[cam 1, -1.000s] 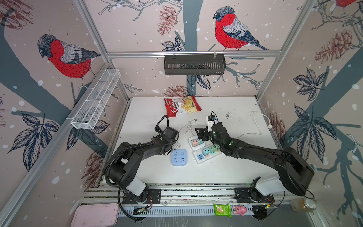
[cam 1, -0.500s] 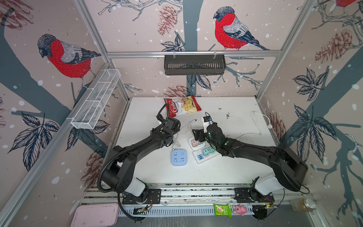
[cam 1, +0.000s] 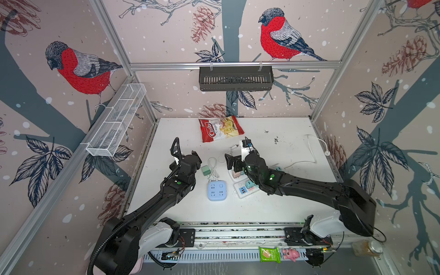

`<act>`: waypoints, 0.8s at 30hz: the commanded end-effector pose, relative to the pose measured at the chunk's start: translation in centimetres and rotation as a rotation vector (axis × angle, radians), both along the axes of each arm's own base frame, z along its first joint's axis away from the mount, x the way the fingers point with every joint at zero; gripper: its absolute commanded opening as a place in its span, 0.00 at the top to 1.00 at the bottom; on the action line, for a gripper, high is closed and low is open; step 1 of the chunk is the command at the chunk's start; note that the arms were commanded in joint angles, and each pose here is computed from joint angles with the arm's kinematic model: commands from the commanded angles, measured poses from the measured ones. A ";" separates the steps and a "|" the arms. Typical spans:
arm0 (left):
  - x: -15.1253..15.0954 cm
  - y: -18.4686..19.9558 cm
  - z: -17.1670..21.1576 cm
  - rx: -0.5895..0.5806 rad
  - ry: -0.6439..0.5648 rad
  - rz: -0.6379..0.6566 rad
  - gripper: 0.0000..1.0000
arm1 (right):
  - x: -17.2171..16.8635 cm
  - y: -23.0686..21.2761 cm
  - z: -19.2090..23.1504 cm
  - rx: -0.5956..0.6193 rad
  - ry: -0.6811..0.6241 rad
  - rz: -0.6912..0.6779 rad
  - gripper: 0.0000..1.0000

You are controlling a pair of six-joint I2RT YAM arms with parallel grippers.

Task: Insert the plug
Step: 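Open the left gripper and withdraw while the right gripper moves toward the green adapter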

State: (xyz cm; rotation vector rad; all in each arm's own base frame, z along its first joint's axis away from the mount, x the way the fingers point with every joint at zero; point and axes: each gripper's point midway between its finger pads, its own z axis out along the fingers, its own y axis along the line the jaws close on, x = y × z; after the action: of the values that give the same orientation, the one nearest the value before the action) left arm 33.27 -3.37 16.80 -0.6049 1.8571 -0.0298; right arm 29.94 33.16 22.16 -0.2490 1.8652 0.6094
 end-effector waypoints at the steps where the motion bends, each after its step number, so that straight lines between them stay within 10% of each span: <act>1: 0.6 0.7 0.4 -0.087 -0.048 -0.007 0.03 | 0.0 -1.5 1.5 0.064 -0.096 -0.049 0.00; 13: 0.3 3.0 0.2 -0.110 -0.040 0.073 0.03 | 2.3 0.8 -2.6 -0.173 0.040 0.020 0.00; 24: -0.9 6.2 -3.7 -0.360 0.014 0.145 0.03 | 4.1 12.9 -5.8 -0.391 0.143 0.178 0.12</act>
State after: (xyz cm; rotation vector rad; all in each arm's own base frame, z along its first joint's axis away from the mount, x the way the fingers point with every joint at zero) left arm 32.48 2.75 14.11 -0.9241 1.8150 -0.1966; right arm 35.14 44.44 18.64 -0.4957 2.0496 0.4475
